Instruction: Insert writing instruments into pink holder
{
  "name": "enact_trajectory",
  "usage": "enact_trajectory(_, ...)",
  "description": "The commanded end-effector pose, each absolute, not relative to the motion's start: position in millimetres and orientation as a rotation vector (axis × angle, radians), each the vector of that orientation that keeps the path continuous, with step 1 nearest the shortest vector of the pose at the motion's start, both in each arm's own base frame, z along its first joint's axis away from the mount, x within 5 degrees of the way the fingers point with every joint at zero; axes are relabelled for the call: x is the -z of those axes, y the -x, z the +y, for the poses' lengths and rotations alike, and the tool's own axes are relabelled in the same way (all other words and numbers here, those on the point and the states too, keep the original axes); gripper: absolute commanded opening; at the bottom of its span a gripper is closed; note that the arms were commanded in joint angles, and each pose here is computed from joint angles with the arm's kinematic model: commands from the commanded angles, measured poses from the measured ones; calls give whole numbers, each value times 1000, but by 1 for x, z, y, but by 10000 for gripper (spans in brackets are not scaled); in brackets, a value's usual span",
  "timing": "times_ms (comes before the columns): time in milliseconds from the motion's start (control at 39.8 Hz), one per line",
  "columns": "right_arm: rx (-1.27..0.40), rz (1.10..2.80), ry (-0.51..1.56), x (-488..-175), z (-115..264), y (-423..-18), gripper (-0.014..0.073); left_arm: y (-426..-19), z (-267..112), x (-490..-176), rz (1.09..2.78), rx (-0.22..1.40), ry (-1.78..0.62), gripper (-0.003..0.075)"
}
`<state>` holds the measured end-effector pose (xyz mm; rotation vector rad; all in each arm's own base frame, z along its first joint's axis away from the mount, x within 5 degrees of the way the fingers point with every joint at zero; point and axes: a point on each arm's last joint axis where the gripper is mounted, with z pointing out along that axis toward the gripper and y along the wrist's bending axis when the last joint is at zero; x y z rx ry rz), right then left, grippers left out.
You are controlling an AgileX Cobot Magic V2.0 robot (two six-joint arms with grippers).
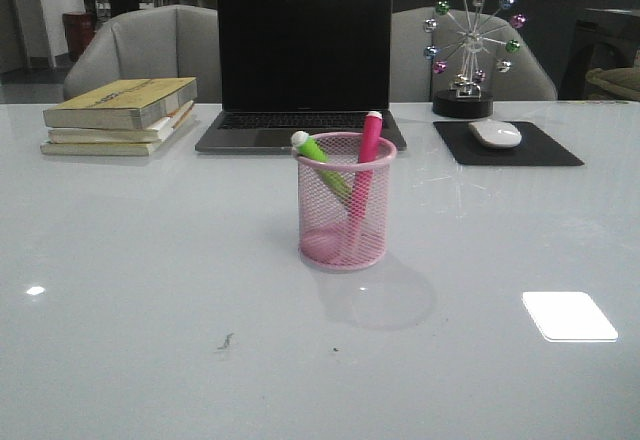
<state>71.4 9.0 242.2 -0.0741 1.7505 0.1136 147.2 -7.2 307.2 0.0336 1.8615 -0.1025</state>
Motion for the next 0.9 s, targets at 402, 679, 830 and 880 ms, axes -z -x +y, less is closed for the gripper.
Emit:
enact_trajectory(402,-167,1633,21,-191,7,-55,29,-149,-5,-324,1757,91,-1,456)
enact_trajectory(679,-168,1637,20,-191,8,-55,29,-149,-5,-324,1757,91,-1,456)
enact_trajectory(830,-168,1637,20,-191,8,-55,29,-149,-5,-324,1757,91,-1,456)
enact_trajectory(880,-168,1637,20,-191,8,-55,29,-149,-5,-324,1757,91,-1,456)
